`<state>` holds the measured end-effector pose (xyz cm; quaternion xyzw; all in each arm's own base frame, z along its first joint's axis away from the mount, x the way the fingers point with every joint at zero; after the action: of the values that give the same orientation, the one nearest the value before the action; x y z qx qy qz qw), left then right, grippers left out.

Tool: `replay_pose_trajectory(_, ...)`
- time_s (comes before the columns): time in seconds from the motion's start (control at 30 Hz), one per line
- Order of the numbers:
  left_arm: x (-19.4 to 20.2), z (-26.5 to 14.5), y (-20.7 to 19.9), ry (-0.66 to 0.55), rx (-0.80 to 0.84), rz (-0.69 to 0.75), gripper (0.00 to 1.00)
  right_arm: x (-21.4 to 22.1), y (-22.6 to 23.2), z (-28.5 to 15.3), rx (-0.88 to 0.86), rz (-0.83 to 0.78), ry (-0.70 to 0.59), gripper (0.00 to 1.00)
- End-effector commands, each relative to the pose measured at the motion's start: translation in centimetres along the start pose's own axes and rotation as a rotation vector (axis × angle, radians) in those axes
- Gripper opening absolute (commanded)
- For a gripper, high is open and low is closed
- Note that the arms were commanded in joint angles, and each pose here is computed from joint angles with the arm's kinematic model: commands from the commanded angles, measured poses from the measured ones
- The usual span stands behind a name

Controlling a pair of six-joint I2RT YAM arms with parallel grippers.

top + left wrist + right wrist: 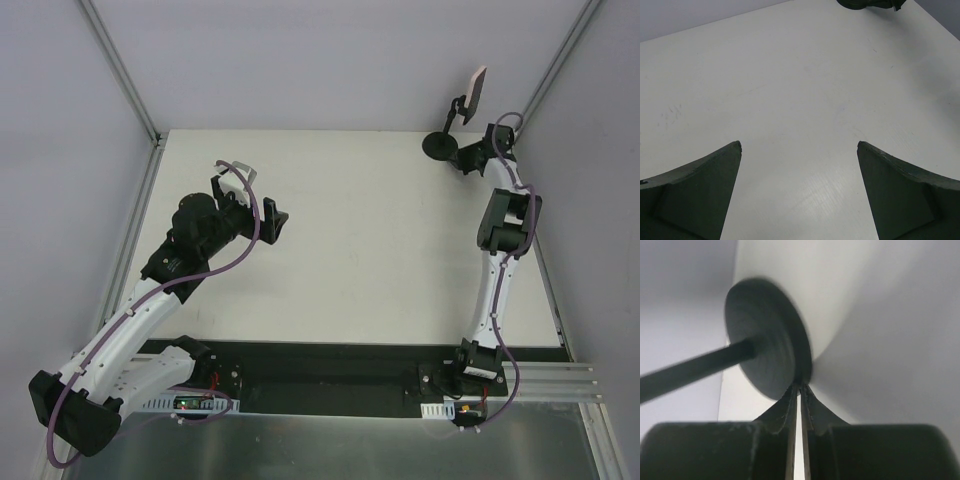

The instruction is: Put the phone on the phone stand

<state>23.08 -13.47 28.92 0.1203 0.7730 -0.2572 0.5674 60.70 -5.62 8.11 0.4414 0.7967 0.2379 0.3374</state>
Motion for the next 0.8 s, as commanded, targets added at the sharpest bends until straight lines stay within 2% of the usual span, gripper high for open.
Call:
replay_pose_trajectory(0.0,-2.1,-0.4,-0.6,-0.065,0.034,-0.013,0.98,0.5,5.9,-1.0,-0.288,-0.173,0.009,0.08)
replay_pose_trajectory(0.07,-2.1,-0.4,-0.7,-0.062,0.037,-0.013,0.98,0.5,6.8,-1.3,-0.315,-0.236,-0.005,0.11)
replay_pose_trajectory(0.13,-2.1,-0.4,-0.7,-0.065,0.037,-0.011,0.98,-0.1,7.7,-1.7,-0.372,-0.31,-0.028,0.18)
replay_pose_trajectory(0.27,-2.1,-0.4,-0.5,-0.069,0.025,-0.007,0.98,-1.1,7.7,-4.2,-0.359,-0.4,-0.078,0.21)
replay_pose_trajectory(0.3,-2.1,-0.4,-0.5,-0.069,0.024,-0.007,0.98,-2.3,9.1,-6.8,-0.357,-0.424,-0.167,0.21)
replay_pose_trajectory(0.33,-2.1,-0.5,-0.5,-0.069,0.024,-0.007,0.98,-2.0,7.4,-6.9,-0.303,-0.423,-0.167,0.2)
replay_pose_trajectory(0.43,-2.2,-0.6,-0.8,-0.069,0.041,-0.011,0.98,-3.2,6.9,-10.1,-0.258,-0.343,-0.186,0.14)
replay_pose_trajectory(0.57,-2.3,-0.7,-0.8,-0.075,0.047,-0.014,0.98,-3.2,7.1,-12.3,-0.315,-0.311,-0.167,0.13)
replay_pose_trajectory(0.67,-2.3,-0.8,-0.9,-0.077,0.046,-0.014,0.98,-3.8,8.6,-13.8,-0.375,-0.373,-0.229,0.1)
replay_pose_trajectory(0.77,-2.3,-0.8,-0.8,-0.077,0.045,-0.012,0.98,-4.4,9.5,-13.5,-0.405,-0.415,-0.229,0.07)
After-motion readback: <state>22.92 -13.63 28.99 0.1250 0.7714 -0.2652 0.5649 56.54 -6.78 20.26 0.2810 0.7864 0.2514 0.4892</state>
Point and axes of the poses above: each gripper's point midway between its finger pads, its own z axis out along the fingers, its own y axis along the line the jaws close on, x = y × z, the point moved 7 cm from there along -z, back along the fingers, and after that the axes turned 8 degrees about -z, right-handed, at the moved point
